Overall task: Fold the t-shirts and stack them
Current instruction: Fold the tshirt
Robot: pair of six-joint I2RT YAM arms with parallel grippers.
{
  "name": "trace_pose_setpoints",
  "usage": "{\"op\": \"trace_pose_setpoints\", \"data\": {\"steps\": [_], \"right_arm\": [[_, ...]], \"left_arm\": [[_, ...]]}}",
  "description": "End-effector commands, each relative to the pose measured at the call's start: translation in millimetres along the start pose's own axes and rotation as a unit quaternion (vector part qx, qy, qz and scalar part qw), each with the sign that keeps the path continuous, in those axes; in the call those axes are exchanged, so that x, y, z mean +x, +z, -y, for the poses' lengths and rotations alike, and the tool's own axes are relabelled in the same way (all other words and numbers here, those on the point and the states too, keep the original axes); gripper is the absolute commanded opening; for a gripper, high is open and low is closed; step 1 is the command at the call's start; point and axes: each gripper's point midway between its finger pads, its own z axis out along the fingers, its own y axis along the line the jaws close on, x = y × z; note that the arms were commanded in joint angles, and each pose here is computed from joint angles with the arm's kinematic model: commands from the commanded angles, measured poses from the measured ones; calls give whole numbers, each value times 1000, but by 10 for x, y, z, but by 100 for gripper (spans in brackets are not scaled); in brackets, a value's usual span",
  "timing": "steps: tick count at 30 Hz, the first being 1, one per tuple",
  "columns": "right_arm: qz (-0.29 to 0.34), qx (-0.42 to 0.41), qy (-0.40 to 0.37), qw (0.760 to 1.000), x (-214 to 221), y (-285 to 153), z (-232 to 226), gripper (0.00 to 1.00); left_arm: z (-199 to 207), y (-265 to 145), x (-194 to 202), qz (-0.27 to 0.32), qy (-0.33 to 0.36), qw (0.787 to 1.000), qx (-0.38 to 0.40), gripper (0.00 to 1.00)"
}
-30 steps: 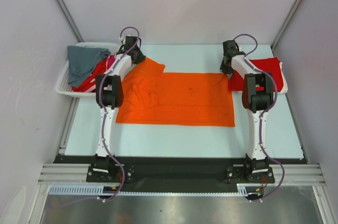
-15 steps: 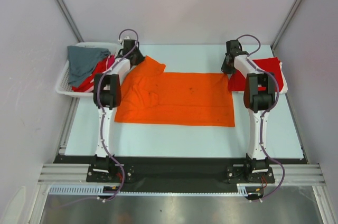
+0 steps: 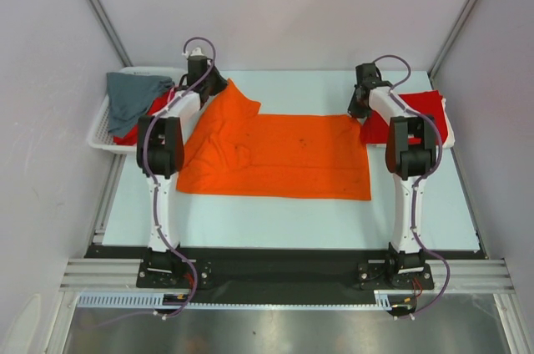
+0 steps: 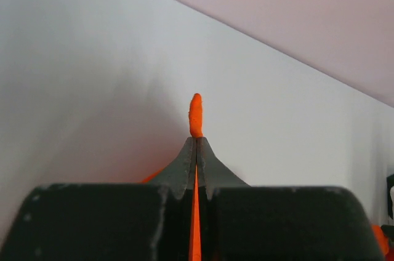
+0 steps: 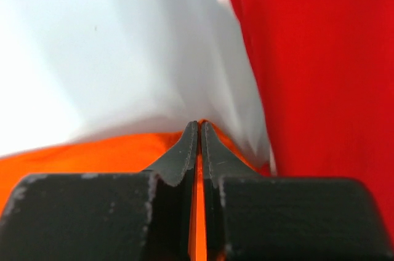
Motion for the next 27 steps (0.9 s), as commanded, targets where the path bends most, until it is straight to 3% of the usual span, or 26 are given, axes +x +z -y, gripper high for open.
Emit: {"op": "trace_pose_setpoints", "data": {"steps": [1,27], "right_arm": [[41,-6,14,999,-255,-426,-78,0],[66,10,42,997,48,-1039,206,0]], "left_arm": [[412,-304,-450,54,37,996,57,0],[355,-1366,-357,135,117,982,66,0]]}}
